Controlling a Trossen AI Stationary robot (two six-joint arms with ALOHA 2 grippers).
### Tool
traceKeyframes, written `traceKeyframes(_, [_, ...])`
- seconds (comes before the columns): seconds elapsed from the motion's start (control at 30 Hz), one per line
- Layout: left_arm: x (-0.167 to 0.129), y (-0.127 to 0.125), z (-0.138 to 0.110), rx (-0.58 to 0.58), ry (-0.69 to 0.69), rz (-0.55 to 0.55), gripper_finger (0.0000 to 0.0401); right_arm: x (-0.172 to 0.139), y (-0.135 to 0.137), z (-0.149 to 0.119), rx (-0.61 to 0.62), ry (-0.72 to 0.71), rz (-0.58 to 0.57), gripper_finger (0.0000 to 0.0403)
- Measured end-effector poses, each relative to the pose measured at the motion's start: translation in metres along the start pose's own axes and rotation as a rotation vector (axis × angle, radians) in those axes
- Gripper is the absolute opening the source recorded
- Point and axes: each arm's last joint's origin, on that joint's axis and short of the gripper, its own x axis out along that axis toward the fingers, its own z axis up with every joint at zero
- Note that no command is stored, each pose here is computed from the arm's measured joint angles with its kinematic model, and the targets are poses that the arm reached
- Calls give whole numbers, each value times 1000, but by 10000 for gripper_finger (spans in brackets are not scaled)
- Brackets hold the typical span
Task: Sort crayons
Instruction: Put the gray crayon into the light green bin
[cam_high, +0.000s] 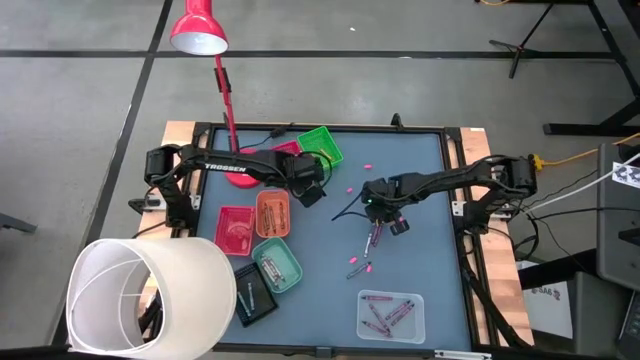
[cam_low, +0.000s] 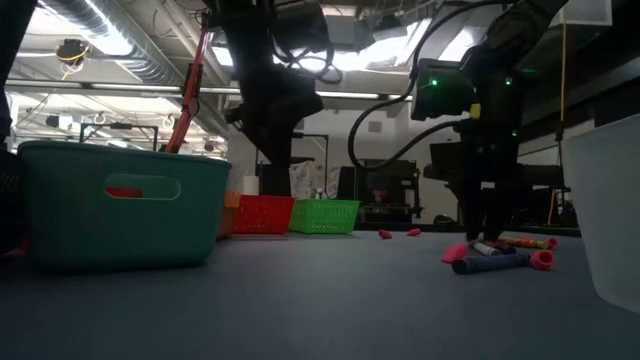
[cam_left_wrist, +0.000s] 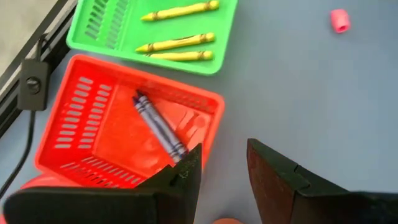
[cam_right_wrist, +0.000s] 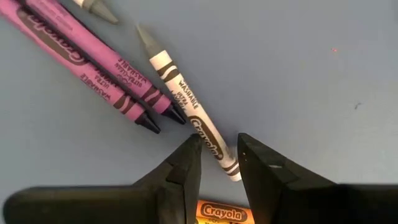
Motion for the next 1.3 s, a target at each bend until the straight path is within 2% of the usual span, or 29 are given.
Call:
traceKeyframes(0.17, [-4,-12,1,3,-53,-40,113,0,0,0,8,-1,5,100])
traceKeyframes(0.47, [-16,-38,-2,20,-152,-127,101,1,1,0,9,-2,11,31])
traceKeyframes(0.6, [-24,-52,-7,42,-186,-169,91,1,1,0,10,-3,13,13])
traceKeyframes(0.9, [-39,-76,-28,143,-172,-219,75,2,0,2,147,-39,26,19])
traceKeyframes(1.07, [-43,-81,-41,229,-98,-238,71,2,-1,4,221,-69,39,15])
traceKeyframes(1.3, [-46,-85,-47,253,-89,-243,71,0,-6,12,251,-168,1,16])
